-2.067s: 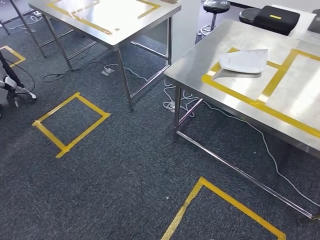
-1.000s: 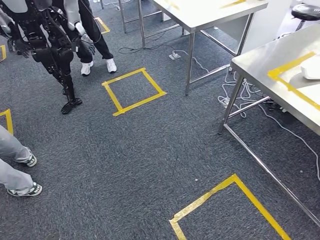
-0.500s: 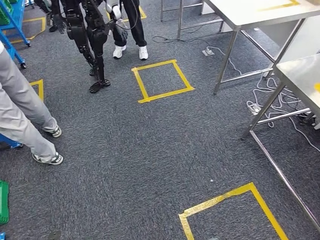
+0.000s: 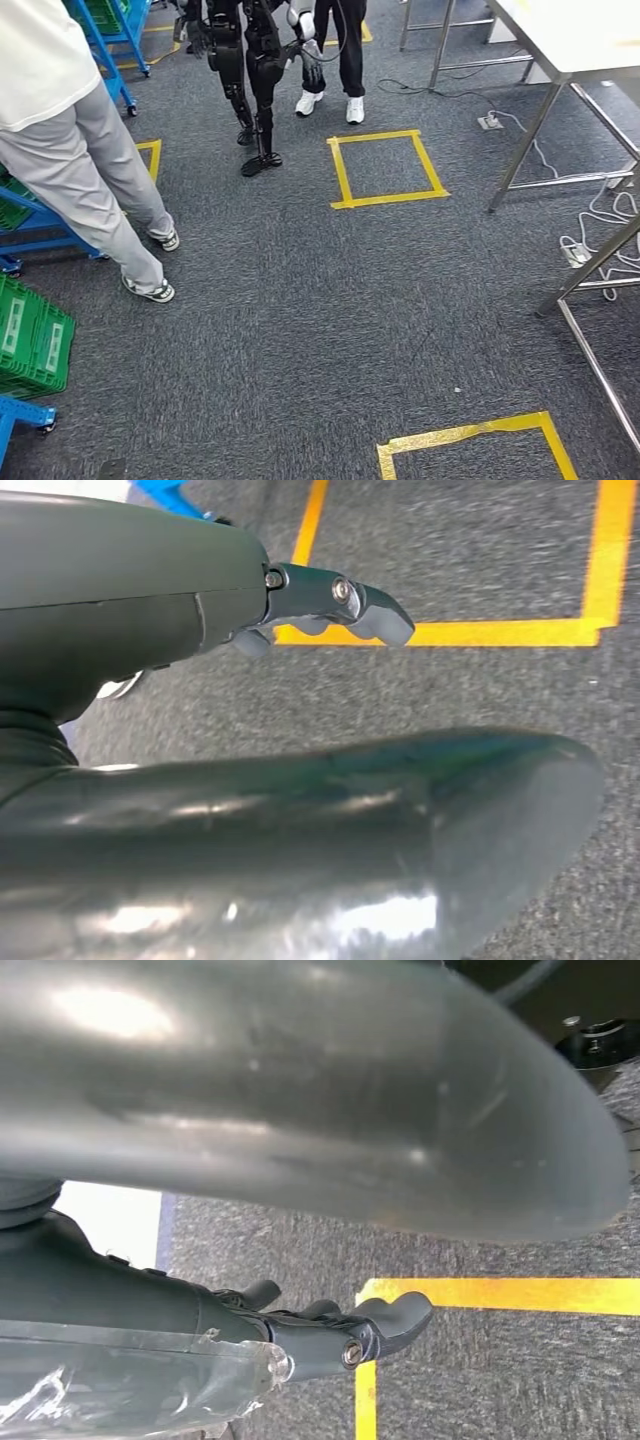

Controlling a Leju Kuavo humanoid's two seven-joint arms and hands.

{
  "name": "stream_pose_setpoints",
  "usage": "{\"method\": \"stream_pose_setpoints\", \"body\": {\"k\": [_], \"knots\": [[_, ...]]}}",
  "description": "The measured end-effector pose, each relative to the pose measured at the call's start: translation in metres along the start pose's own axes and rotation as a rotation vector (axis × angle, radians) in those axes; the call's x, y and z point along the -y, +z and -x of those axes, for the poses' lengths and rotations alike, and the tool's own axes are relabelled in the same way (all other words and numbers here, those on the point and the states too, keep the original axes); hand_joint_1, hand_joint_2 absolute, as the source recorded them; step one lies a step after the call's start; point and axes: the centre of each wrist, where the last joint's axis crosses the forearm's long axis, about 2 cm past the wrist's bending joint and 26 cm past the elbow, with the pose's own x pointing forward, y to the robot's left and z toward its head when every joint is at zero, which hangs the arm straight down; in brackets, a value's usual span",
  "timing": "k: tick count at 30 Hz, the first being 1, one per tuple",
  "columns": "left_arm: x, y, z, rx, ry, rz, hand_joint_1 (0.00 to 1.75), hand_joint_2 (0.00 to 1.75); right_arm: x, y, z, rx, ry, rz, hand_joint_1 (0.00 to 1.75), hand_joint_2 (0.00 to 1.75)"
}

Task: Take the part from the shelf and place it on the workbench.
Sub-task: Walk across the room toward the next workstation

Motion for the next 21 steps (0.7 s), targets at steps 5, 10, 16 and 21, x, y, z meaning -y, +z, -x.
{"method": "stream_pose_setpoints", "body": {"k": [5, 10, 16, 21], "knots": [[0.0007, -0.0004, -0.0023, 0.011, -0.004, 0.002, 0.00, 0.00, 0.0011, 0.0004, 0.0020, -0.002, -0.007, 0.003, 0.00, 0.00], [0.0012, 0.0000, -0.0013, 0.015, -0.007, 0.002, 0.00, 0.00, 0.0017, 0.0004, 0.0019, -0.002, -0.011, 0.004, 0.00, 0.00], [0.0012, 0.0004, 0.0003, 0.015, -0.008, 0.001, 0.00, 0.00, 0.0026, -0.0003, -0.0006, 0.004, -0.012, 0.006, 0.00, 0.00], [0.0011, 0.0005, 0.0005, 0.018, -0.011, -0.001, 0.00, 0.00, 0.0023, 0.0006, 0.0028, -0.002, -0.013, 0.005, 0.00, 0.00]]}}
